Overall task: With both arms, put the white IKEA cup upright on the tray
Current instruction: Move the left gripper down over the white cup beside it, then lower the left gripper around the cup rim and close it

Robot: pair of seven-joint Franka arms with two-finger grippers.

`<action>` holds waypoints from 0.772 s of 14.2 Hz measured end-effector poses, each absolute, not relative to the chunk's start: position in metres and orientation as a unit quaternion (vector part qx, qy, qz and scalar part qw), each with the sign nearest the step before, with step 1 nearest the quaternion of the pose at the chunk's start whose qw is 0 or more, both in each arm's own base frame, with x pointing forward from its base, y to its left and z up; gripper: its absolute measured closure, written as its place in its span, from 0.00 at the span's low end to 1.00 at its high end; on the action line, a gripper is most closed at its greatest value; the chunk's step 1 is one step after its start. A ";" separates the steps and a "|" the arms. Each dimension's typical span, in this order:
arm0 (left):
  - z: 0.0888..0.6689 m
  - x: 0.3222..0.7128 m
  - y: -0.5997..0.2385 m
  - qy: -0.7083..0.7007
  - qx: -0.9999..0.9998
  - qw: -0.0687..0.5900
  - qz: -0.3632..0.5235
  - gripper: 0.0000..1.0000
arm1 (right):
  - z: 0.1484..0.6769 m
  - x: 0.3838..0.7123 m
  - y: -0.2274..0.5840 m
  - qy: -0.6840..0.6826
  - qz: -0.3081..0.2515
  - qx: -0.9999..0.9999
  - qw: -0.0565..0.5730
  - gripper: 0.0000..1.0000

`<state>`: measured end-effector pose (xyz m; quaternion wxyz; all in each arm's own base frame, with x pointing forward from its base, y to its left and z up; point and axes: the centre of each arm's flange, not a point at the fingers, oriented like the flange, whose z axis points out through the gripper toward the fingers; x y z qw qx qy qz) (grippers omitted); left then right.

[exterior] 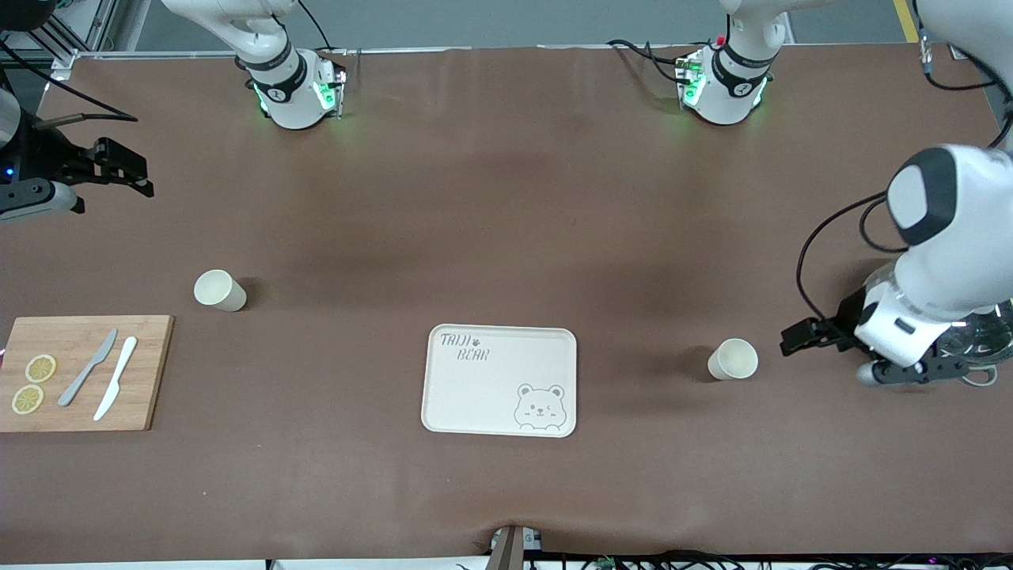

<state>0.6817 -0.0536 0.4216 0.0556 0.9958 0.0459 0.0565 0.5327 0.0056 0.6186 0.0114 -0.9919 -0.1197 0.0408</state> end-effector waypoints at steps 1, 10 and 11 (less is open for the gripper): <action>0.403 0.687 -0.053 0.046 0.996 0.057 0.058 0.00 | 0.619 0.533 0.006 -0.120 0.041 -0.992 0.011 0.00; 0.336 0.687 -0.089 -0.029 0.998 -0.013 0.051 0.00 | 0.619 0.533 0.006 -0.120 0.041 -0.992 0.011 0.00; 0.333 0.686 -0.092 -0.032 0.998 -0.014 0.049 0.00 | 0.619 0.533 0.006 -0.120 0.041 -0.992 0.011 0.00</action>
